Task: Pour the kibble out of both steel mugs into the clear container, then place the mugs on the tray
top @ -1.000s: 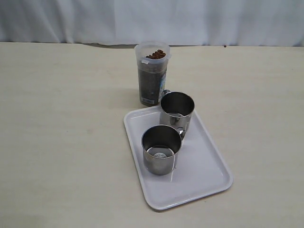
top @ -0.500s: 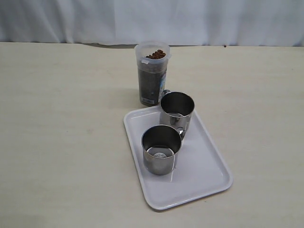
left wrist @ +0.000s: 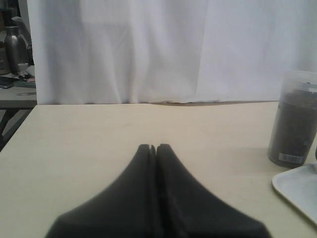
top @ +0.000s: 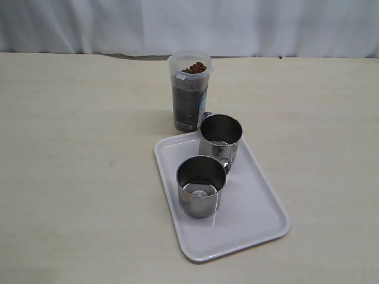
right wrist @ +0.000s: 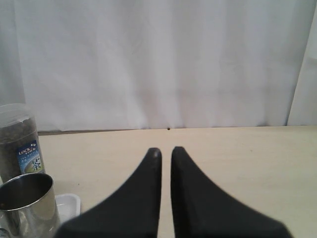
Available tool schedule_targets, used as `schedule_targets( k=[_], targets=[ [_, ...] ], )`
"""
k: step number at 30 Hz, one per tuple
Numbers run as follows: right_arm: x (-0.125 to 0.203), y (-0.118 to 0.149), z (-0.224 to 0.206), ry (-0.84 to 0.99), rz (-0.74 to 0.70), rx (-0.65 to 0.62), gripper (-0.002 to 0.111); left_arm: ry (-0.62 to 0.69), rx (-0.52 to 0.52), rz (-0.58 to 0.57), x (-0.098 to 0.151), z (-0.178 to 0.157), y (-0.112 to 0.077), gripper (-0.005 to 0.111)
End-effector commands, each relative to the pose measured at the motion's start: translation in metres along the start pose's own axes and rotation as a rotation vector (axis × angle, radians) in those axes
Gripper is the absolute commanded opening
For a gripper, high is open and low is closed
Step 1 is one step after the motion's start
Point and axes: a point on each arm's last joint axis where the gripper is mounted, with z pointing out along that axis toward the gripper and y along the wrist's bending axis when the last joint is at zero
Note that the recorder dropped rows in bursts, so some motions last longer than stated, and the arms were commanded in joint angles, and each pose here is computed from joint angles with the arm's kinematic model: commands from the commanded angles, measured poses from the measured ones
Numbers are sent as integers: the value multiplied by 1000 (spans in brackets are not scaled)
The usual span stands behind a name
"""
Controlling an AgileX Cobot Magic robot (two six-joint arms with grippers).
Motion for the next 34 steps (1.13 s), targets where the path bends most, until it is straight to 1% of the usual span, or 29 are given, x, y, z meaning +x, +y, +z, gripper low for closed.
schedule_targets(
  k=[1,34],
  targets=[
    [0,0,0,-10,-11,4,5,-4,-4,6,0,0,0,0],
    [0,0,0,-10,-11,4,5,-14,-3,6,0,0,0,0]
  ],
)
